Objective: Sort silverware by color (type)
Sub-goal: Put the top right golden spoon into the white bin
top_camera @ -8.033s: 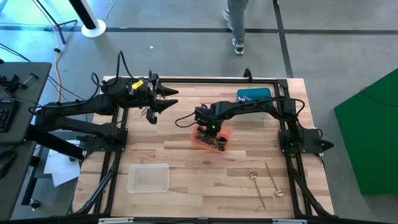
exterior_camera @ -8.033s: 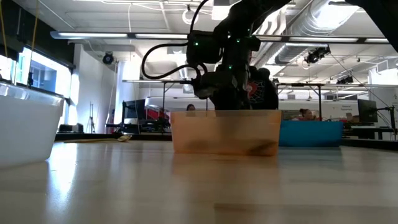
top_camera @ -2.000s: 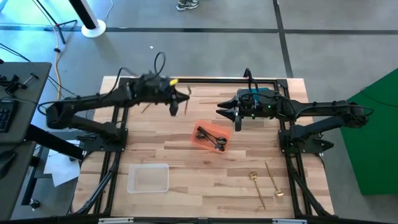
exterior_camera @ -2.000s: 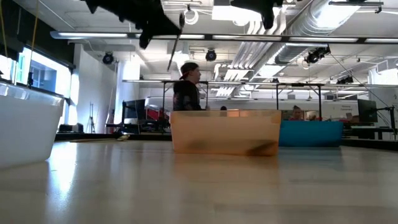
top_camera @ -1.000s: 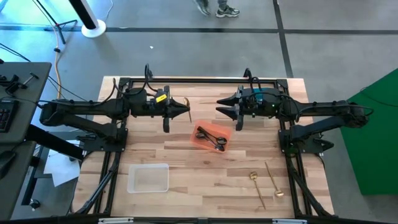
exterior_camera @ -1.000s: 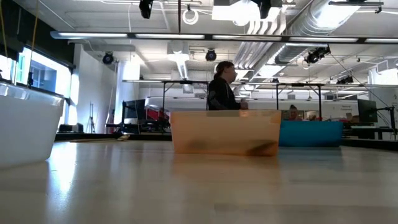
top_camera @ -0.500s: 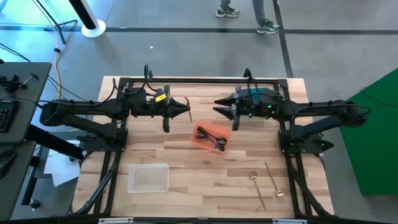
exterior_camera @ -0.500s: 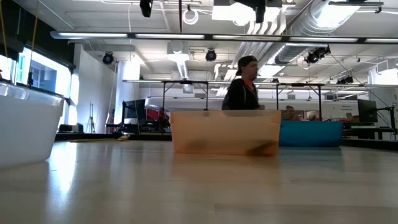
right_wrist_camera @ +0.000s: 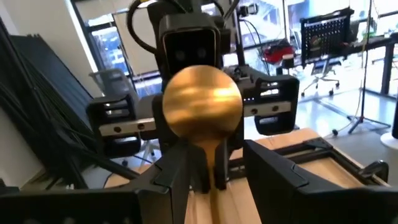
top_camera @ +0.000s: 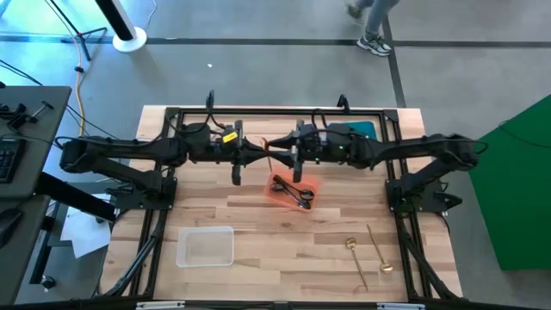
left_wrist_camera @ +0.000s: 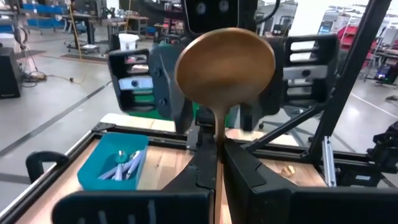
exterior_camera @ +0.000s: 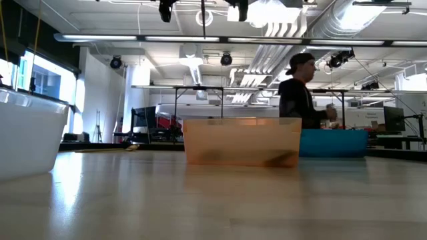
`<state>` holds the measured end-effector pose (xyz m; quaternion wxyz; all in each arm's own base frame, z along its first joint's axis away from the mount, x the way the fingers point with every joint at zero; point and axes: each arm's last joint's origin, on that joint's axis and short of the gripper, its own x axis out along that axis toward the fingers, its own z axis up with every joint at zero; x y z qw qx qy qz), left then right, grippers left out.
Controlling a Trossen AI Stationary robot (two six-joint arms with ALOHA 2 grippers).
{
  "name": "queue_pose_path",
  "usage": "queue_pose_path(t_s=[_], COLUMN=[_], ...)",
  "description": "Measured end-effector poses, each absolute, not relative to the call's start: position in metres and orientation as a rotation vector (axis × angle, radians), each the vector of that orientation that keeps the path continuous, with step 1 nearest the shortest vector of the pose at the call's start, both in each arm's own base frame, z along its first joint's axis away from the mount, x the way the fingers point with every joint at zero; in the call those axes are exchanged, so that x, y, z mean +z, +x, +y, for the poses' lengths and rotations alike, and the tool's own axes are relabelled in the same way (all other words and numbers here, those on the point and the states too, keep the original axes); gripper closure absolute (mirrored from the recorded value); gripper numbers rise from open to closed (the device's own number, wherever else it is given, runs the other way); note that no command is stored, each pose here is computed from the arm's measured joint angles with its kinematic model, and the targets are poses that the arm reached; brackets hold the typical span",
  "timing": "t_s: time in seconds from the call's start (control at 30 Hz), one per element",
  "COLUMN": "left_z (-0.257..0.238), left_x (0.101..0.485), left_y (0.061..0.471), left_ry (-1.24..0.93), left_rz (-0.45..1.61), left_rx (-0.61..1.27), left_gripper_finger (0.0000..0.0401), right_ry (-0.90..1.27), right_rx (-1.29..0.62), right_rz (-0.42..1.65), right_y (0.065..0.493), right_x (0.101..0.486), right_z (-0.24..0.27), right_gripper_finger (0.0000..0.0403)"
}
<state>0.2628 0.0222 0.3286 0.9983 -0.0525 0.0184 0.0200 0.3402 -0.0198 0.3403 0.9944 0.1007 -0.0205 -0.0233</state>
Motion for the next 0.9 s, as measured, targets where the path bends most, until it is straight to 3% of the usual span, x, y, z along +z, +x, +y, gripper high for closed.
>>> queue_pose_path(t_s=[0.3, 0.67, 0.9], left_z=[0.0232, 0.0232, 0.0234], left_x=[0.3308, 0.3307, 0.3306], left_y=[0.2632, 0.2632, 0.2632], left_ry=[-0.085, -0.089, -0.086], left_rz=[0.011, 0.012, 0.013], left_rx=[0.043, 0.042, 0.047], left_gripper_finger=[0.0401, 0.0401, 0.0394], right_ry=[0.208, 0.196, 0.199], right_rx=[-0.046, -0.017, -0.017], right_rz=[-0.024, -0.040, -0.040], right_y=[0.3432, 0.3428, 0.3428], right_x=[0.3410, 0.3430, 0.3429], right_z=[-0.0191, -0.0184, -0.0183], right_gripper_finger=[0.0273, 0.0393, 0.0399])
